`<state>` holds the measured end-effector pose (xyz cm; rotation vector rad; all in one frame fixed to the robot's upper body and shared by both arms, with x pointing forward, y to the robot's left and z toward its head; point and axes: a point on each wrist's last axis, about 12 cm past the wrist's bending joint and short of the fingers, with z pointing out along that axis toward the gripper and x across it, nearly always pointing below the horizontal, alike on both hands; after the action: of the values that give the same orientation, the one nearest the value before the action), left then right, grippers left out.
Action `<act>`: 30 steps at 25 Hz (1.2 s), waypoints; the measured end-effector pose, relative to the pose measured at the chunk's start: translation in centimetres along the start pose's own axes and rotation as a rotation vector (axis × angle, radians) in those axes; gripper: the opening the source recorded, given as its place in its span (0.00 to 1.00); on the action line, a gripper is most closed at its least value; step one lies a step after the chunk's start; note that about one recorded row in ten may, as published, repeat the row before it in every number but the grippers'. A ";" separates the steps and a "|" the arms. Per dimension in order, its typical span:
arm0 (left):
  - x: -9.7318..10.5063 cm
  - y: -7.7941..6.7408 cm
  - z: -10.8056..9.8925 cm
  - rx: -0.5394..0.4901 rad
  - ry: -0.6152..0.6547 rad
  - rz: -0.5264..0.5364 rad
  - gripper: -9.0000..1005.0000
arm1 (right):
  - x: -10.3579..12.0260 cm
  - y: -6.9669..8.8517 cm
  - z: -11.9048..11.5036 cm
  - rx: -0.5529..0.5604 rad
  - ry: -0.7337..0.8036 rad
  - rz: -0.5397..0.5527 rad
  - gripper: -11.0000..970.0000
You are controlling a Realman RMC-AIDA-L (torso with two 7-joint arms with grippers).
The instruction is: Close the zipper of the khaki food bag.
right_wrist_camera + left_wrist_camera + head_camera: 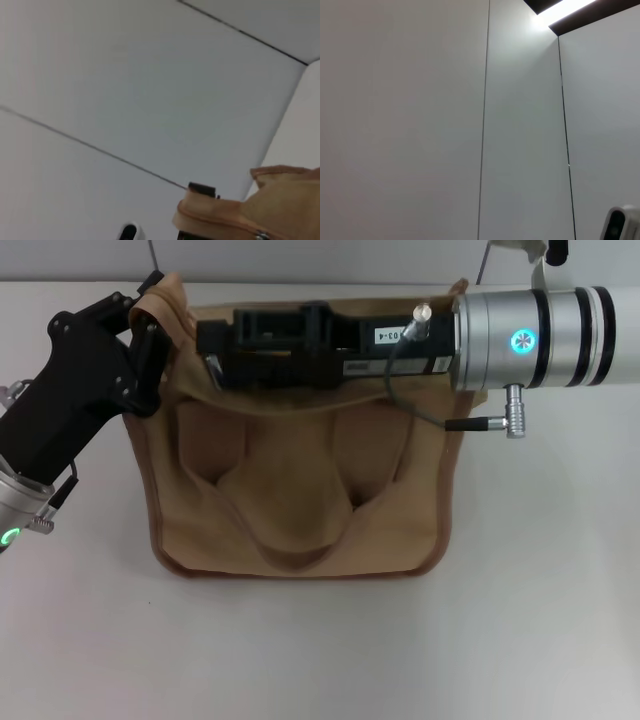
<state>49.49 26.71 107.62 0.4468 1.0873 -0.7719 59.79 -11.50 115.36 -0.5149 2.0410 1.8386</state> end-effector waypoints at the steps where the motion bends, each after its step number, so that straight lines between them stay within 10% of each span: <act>1: 0.0 0.0 0.0 0.000 0.000 0.000 0.06 | 0.0 0.0 0.0 0.000 0.000 0.000 0.81; 11: 0.0 0.0 0.0 -0.001 -0.001 0.001 0.07 | 2.5 -2.0 -1.5 0.048 -0.083 -0.521 0.81; 30: 0.2 -0.1 0.7 0.006 -0.005 -0.008 0.08 | 3.0 -1.8 -1.4 0.014 -0.118 -0.645 0.81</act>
<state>49.89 26.11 107.72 0.4460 1.0832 -0.7826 58.01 -13.18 112.47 -0.9082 1.5553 1.4204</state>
